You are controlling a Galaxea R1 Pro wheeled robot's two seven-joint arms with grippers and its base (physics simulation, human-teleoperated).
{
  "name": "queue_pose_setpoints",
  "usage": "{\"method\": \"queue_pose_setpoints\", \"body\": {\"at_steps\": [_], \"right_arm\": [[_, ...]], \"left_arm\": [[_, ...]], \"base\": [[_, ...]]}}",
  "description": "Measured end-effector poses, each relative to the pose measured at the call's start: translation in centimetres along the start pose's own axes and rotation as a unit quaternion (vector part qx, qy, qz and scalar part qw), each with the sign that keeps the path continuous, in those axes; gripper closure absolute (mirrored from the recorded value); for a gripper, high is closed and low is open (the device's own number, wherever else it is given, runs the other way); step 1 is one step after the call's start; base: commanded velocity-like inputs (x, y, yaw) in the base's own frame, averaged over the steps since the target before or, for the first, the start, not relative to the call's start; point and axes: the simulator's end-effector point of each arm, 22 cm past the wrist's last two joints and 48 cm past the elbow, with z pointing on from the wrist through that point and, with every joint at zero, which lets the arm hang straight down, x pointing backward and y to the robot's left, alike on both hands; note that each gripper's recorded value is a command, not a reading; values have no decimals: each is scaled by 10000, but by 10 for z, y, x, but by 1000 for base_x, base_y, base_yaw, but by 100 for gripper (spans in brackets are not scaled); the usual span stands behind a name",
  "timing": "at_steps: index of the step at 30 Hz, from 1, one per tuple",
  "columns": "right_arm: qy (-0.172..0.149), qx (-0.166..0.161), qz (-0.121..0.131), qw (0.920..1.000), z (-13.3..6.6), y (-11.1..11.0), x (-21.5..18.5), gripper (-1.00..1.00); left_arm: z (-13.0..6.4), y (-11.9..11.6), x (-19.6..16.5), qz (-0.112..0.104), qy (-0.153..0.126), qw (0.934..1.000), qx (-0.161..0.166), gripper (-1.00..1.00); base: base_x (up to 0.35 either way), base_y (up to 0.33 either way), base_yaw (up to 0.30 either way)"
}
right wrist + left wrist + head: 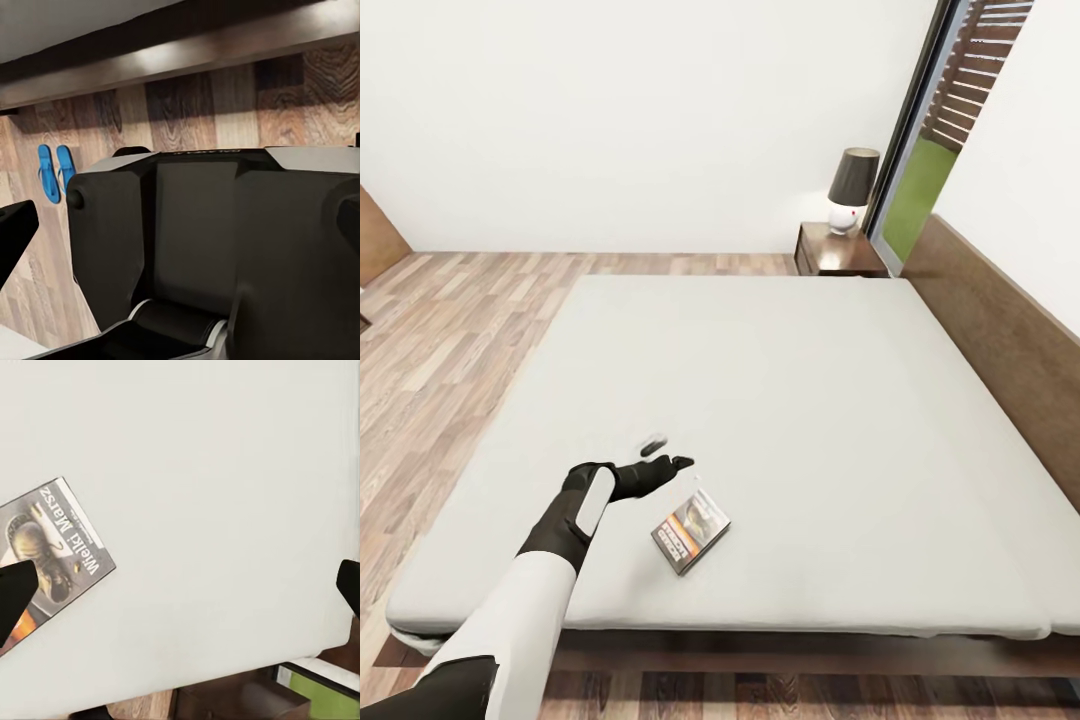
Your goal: In the bedroom, move the book from the bed onto either nightstand, and place the two sandals side by side next to the bed.
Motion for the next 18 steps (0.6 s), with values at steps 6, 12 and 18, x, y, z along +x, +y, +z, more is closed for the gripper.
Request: {"method": "queue_pose_setpoints", "body": {"at_steps": [6,12,18], "right_arm": [[2,-6,0,10000,0,0,0,-100],[32,1,14,10000,1,-1,3,-100],[73,11,37,10000,1,-2,6,-100]], "left_arm": [[0,-3,-1,-99,-20,9999,88,-100],[3,-1,2,-126,7,9999,81,-100],[6,3,5,-150,42,9999,65,-100]], "base": [[4,2,0],[0,0,0],[0,0,0]]}}
